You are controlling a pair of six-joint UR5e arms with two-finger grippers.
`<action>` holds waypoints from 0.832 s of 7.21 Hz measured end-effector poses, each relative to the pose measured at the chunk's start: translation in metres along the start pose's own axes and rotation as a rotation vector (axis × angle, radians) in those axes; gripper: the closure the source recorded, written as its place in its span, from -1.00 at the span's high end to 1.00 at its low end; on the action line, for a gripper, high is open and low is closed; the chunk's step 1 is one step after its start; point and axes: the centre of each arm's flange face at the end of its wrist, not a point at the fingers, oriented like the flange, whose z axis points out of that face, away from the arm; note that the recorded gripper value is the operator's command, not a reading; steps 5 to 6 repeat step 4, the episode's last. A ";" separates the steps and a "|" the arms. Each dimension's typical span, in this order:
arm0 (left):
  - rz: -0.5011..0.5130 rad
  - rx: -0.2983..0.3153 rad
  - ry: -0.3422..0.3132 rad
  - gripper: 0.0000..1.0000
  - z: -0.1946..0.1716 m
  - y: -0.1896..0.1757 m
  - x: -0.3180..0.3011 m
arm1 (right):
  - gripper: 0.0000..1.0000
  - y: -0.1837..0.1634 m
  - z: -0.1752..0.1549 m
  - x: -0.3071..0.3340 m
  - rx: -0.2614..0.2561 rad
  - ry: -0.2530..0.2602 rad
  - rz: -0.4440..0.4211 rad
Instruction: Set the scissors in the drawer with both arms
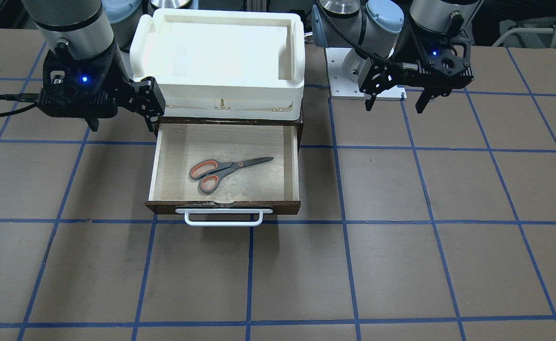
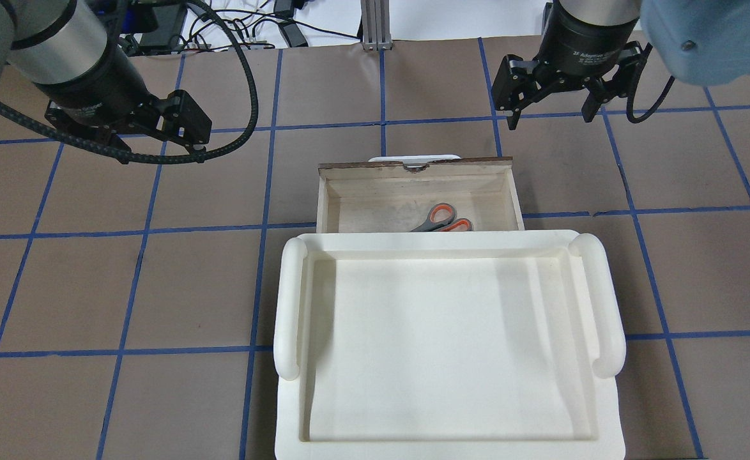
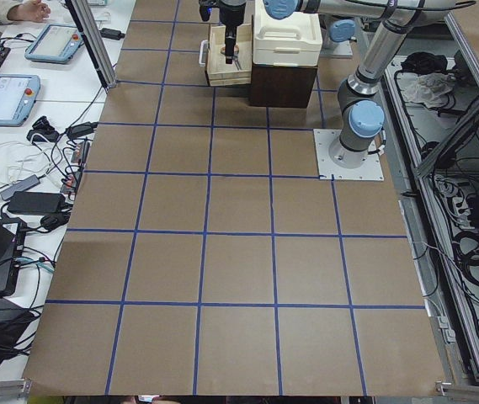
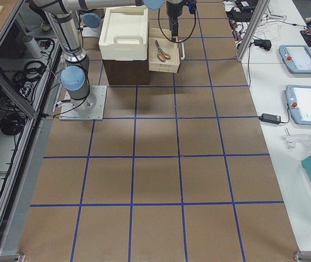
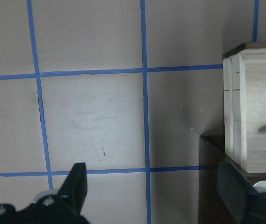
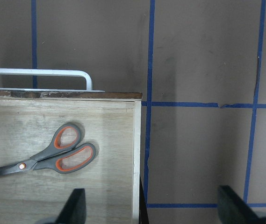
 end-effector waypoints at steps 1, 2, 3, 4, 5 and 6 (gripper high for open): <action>0.001 0.001 -0.001 1.00 0.000 0.000 0.000 | 1.00 0.000 0.000 0.000 0.000 0.000 0.000; 0.002 0.003 -0.001 1.00 -0.001 0.001 0.000 | 1.00 0.000 0.000 0.000 0.000 0.000 0.000; 0.004 0.004 -0.001 1.00 -0.002 0.002 0.000 | 1.00 0.000 0.000 0.000 0.000 0.001 0.000; 0.004 0.004 -0.001 1.00 -0.002 0.002 0.000 | 1.00 0.000 0.000 0.000 0.001 0.001 -0.001; 0.004 0.004 -0.001 1.00 -0.002 0.002 0.000 | 1.00 0.000 0.000 0.000 0.001 0.001 -0.001; 0.004 0.004 -0.001 1.00 -0.002 0.002 0.000 | 1.00 0.000 0.000 0.000 0.001 0.001 -0.001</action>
